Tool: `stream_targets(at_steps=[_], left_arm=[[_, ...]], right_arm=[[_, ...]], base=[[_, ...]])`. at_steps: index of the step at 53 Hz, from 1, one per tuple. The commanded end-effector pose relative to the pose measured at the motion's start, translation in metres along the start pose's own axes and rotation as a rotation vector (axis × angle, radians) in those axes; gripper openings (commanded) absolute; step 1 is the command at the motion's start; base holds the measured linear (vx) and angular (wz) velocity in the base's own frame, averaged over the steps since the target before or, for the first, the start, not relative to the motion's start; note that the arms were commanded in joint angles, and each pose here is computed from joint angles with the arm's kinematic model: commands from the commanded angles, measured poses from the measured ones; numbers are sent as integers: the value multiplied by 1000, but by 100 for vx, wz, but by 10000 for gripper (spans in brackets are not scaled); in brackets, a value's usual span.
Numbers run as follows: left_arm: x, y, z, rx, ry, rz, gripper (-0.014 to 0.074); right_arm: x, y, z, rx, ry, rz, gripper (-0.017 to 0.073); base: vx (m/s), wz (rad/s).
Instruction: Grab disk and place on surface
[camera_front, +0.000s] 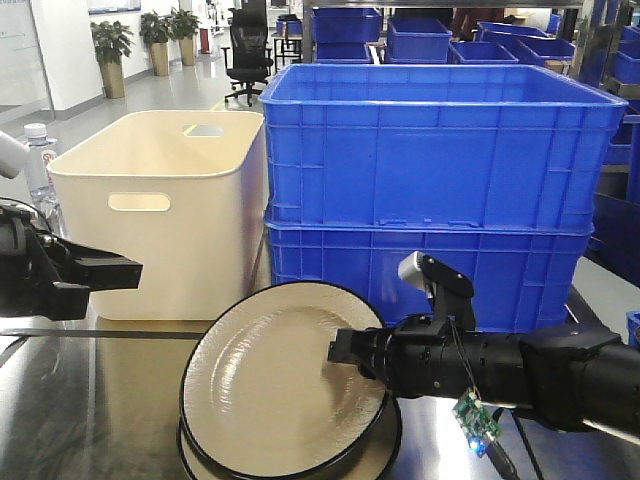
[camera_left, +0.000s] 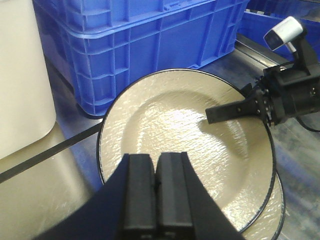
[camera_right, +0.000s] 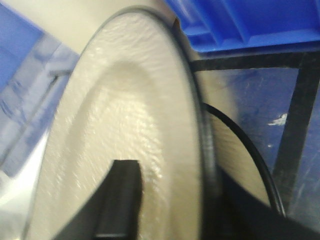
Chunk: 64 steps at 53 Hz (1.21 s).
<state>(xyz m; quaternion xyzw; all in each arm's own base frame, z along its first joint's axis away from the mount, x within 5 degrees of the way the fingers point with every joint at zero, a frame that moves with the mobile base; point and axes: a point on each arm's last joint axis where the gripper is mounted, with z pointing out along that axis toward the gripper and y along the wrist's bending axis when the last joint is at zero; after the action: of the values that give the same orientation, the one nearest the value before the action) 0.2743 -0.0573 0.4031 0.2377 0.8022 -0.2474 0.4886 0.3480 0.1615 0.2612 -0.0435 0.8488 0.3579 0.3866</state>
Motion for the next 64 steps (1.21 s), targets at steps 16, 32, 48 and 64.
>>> stream_targets(at_steps=[16,32,48,64], left_arm=[[-15,-8,-13,-7,-89,-3,-8],[-12,-5,-13,-45,-47,16,-6],[40,28,-10,-364,268,-158,-1],[114,20,-24,-534,234,-164,-1]], right_arm=[[-29,14,-28,105,-130,-339,515],[-51,20,-59,251,-294,-433,464],[-47,49,-133,243,-441,-473,-13],[-2,51,-190,259,-505,-481,-9]], base=[[0,0],[0,0],[0,0],[0,0]])
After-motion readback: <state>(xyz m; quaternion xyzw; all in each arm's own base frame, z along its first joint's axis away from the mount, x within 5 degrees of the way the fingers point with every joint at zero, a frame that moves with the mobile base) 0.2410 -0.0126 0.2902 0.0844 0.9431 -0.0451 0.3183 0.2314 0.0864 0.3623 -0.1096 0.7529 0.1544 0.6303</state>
